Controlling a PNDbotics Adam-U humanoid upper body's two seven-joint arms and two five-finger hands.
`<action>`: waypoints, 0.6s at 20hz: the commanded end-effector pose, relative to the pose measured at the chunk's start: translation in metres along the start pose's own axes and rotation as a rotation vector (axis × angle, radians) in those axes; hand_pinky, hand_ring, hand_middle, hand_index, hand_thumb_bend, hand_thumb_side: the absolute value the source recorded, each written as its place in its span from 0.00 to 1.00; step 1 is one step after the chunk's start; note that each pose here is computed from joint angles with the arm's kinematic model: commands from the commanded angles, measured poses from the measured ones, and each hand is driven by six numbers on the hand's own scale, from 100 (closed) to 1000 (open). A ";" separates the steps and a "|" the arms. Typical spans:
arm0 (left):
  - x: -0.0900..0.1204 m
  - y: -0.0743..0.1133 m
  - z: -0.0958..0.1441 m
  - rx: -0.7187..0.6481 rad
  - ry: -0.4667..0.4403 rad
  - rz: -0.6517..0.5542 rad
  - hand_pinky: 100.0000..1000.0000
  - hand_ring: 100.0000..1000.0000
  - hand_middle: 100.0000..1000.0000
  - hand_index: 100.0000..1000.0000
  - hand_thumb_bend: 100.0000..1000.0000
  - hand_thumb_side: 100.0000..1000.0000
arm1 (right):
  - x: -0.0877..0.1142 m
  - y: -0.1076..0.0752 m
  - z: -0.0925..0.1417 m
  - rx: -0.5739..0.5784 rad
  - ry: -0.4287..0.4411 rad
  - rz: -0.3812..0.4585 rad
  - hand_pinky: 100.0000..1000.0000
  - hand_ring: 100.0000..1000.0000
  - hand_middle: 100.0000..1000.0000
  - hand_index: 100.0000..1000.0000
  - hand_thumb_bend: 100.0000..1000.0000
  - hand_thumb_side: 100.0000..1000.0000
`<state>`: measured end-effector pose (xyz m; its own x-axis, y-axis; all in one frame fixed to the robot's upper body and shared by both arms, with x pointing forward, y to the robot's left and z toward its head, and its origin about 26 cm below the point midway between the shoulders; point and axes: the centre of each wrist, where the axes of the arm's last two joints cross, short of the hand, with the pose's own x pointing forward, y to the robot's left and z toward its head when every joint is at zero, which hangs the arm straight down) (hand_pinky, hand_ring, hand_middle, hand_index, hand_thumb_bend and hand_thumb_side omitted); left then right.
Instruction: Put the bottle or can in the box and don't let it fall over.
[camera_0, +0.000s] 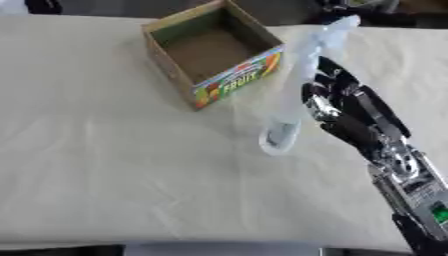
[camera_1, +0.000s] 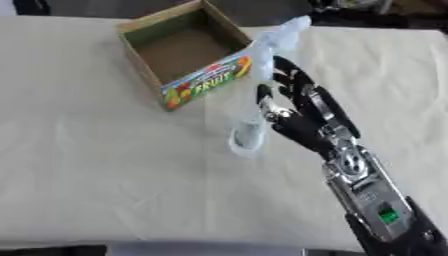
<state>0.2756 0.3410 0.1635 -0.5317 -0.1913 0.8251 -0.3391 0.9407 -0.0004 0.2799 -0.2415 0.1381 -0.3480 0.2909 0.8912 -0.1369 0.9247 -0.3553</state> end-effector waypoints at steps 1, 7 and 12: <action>0.004 0.000 -0.003 -0.011 -0.018 -0.003 1.00 0.60 0.68 0.71 0.47 0.27 | 0.009 -0.004 -0.002 -0.002 -0.027 0.008 1.00 1.00 1.00 1.00 0.00 0.41; 0.004 0.000 -0.003 -0.011 -0.017 -0.003 1.00 0.60 0.69 0.71 0.47 0.27 | 0.010 0.000 -0.003 0.004 -0.036 -0.016 1.00 1.00 1.00 1.00 0.00 0.41; 0.005 -0.001 -0.003 -0.013 -0.020 -0.002 1.00 0.60 0.69 0.71 0.47 0.27 | 0.011 0.002 -0.004 0.011 -0.022 -0.020 1.00 1.00 1.00 1.00 0.00 0.42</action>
<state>0.2756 0.3409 0.1635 -0.5316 -0.1908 0.8252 -0.3383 0.9410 -0.0004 0.2808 -0.2372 0.1391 -0.3362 0.2698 0.9023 -0.1552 0.9291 -0.3356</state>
